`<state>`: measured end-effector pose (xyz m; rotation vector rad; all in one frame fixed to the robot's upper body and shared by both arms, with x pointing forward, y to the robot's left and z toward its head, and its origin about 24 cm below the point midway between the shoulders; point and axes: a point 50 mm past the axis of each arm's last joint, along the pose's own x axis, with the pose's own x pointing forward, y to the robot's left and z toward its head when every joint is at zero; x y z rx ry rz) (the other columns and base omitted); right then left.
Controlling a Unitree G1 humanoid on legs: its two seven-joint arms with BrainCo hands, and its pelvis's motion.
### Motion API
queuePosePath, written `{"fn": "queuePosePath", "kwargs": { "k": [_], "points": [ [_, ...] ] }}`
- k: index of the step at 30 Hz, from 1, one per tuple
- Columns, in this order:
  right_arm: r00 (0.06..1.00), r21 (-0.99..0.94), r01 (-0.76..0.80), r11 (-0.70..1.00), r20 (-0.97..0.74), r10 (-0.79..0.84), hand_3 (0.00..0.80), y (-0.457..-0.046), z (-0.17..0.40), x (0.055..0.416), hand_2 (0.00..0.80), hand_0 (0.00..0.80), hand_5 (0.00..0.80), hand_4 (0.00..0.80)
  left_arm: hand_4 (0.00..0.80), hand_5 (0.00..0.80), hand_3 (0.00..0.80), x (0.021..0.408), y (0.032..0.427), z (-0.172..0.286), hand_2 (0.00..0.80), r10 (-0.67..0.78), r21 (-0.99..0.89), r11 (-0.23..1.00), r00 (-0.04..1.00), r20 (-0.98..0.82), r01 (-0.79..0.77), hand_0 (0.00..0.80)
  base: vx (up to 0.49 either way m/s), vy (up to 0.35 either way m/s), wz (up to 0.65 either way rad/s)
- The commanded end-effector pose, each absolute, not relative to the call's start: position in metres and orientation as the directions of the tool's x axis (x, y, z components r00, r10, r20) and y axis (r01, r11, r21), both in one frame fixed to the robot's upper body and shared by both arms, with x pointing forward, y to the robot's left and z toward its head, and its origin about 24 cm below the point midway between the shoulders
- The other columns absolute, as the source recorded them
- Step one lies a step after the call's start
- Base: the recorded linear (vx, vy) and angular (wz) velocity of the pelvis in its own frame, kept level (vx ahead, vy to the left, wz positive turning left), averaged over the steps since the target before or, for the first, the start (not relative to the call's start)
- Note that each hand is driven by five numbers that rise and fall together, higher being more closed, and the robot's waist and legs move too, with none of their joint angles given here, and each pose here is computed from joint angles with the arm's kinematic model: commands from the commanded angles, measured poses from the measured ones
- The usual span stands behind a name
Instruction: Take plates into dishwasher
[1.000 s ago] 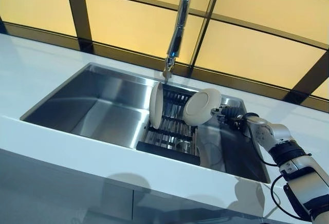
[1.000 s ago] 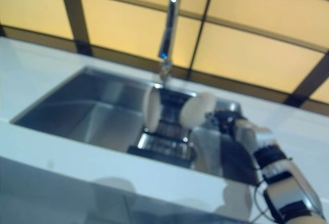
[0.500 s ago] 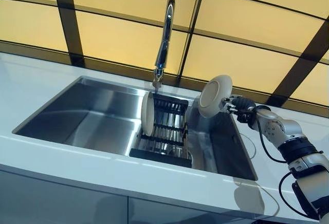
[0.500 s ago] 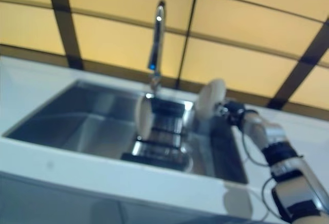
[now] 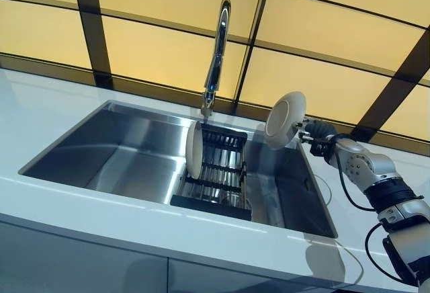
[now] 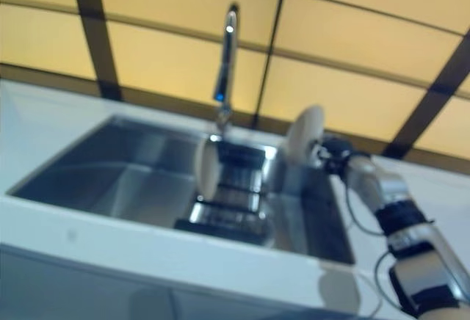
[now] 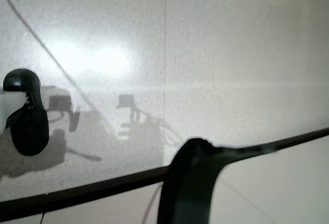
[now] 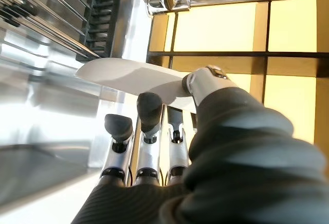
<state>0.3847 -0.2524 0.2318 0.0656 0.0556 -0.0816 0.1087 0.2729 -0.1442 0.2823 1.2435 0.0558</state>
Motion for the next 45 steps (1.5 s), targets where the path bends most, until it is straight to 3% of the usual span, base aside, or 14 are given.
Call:
{"fn": "queuePosePath", "kwargs": {
  "k": [1, 16, 23, 34, 45],
  "points": [
    [0.965, 0.087, 0.148, 0.985, 0.206, -0.163, 0.8, -0.27, 0.311, 0.374, 0.8, 0.8, 0.8, 0.8, 0.0, 0.0, 0.0, 0.105, 0.274, -0.146, 0.0, 0.199, 0.267, 0.941, 0.297, -0.934, 0.207, 0.0, -0.001, 0.031, -0.15],
    [0.92, 0.029, 0.37, 0.929, 0.129, -0.37, 0.8, -0.324, 0.315, 0.353, 0.8, 0.8, 0.8, 0.8, 0.0, 0.0, 0.0, 0.11, 0.281, -0.142, 0.0, 0.202, 0.295, 0.895, 0.285, -0.937, 0.334, 0.0, 0.004, 0.058, -0.19],
    [0.922, 0.045, 0.353, 0.934, 0.155, -0.356, 0.8, -0.325, 0.318, 0.348, 0.8, 0.8, 0.8, 0.8, 0.0, 0.0, 0.0, 0.12, 0.287, -0.137, 0.0, 0.219, 0.305, 0.91, 0.301, -0.928, 0.279, 0.0, -0.099, 0.004, -0.51],
    [0.925, 0.073, 0.335, 0.939, 0.163, -0.343, 0.8, -0.344, 0.319, 0.341, 0.8, 0.8, 0.8, 0.8, 0.0, 0.0, 0.0, 0.1, 0.3, -0.138, 0.0, 0.266, 0.327, 0.92, 0.266, -0.927, 0.218, 0.0, -0.079, -0.053, -0.71],
    [0.901, 0.118, 0.376, 0.919, 0.185, -0.392, 0.8, -0.353, 0.342, 0.328, 0.8, 0.8, 0.8, 0.8, 0.0, 0.0, 0.0, 0.116, 0.299, -0.134, 0.0, 0.285, 0.359, 0.915, 0.331, -0.899, 0.186, 0.0, -0.14, -0.131, -0.11]
  ]
}}
